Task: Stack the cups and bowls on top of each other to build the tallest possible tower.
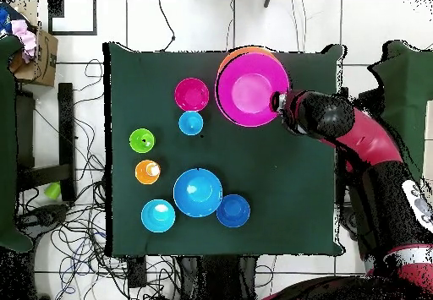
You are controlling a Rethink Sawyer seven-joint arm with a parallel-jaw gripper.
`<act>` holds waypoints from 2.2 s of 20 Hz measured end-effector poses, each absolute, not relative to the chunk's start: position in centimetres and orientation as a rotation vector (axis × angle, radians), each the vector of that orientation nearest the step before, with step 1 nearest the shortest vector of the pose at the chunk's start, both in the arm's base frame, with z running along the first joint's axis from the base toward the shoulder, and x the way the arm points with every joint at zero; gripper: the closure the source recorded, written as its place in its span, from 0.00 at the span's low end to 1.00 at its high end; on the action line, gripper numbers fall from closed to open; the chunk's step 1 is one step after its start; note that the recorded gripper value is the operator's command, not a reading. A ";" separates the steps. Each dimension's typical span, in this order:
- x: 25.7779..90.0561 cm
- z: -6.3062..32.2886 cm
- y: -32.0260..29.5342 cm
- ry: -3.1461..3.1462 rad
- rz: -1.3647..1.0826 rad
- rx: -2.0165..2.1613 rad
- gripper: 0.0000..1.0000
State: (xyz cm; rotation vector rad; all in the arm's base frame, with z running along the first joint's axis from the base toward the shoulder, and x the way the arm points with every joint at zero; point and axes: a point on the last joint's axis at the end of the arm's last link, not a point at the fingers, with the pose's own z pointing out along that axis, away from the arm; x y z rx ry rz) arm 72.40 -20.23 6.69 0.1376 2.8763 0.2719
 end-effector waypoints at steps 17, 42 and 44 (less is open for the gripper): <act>73.4 7.2 -17.9 2.862 0.268 0.089 1.00; 72.7 6.8 -17.3 2.857 0.266 0.086 1.00; 72.3 7.0 -17.7 2.859 0.264 0.094 1.00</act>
